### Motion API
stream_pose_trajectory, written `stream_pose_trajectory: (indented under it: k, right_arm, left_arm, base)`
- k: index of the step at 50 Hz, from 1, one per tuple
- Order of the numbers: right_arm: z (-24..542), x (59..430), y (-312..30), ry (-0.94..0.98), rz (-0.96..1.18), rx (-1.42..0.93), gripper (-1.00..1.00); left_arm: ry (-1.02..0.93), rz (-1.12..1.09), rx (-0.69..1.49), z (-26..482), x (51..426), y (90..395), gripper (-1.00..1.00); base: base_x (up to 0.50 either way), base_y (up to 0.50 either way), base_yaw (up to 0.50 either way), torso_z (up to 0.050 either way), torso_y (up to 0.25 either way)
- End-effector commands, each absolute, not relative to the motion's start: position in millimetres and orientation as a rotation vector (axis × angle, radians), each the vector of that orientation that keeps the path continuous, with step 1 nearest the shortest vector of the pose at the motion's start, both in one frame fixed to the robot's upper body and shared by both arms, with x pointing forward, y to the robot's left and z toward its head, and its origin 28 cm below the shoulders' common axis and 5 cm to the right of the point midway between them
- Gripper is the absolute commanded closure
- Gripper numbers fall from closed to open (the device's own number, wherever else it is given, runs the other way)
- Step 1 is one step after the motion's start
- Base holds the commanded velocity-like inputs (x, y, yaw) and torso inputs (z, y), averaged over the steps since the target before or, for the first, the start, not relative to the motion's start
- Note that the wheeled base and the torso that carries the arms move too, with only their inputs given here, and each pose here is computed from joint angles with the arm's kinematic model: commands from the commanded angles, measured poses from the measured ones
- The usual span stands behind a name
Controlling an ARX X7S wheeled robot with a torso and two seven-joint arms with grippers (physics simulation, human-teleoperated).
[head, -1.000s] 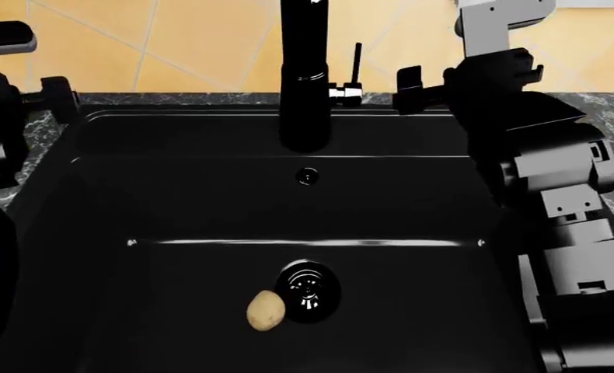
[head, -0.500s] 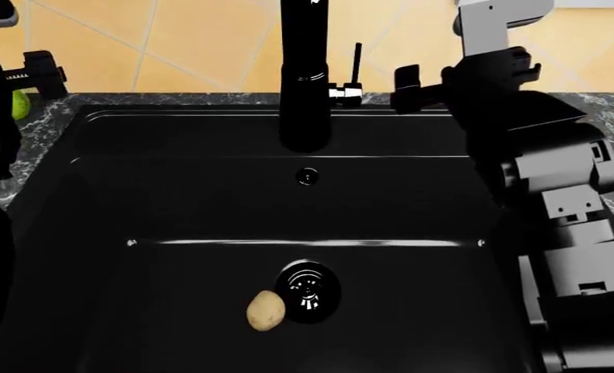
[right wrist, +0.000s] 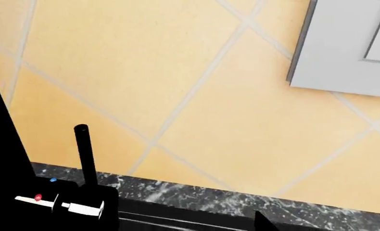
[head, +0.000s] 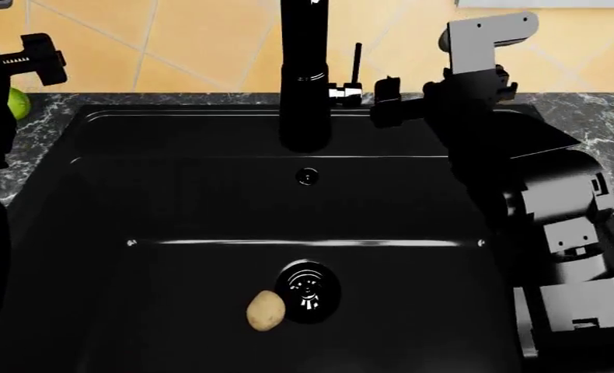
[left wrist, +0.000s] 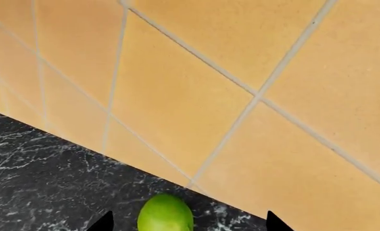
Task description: Pick the potato from the counter and place it in the sink. Then turn on the sink faucet.
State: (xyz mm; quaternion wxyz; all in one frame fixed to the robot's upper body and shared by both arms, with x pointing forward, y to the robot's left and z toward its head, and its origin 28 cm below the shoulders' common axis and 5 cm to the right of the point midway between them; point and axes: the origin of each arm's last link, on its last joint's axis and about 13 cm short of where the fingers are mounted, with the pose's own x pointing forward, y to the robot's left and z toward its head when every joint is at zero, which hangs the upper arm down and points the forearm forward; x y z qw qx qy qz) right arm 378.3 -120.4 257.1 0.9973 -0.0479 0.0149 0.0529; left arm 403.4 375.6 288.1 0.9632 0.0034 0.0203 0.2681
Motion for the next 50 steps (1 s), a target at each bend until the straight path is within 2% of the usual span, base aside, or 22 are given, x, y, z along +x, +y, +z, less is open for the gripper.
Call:
stream_pose_trajectory:
  k: [1, 22, 50]
  right_arm:
    - [257.5, 371.5, -110.8, 0.009, 0.153, -0.08, -1.0]
    - [265.4, 378.6, -93.6, -0.019, 0.229, -0.081, -1.0]
    - [281.7, 404.6, -90.2, -0.062, 0.207, -0.077, -1.0]
  left_arm:
    - [0.037, 0.539, 0.006, 288.9, 403.3, 375.8, -1.0]
    - [0.041, 0.543, 0.006, 286.7, 402.7, 377.5, -1.0]
    - [0.049, 0.542, 0.001, 282.1, 402.3, 378.8, -1.0]
  base:
    - [0.0, 0.0, 0.0, 0.0, 0.0]
    - [0.0, 0.0, 0.0, 0.0, 0.0]
    - [0.0, 0.0, 0.0, 0.0, 0.0]
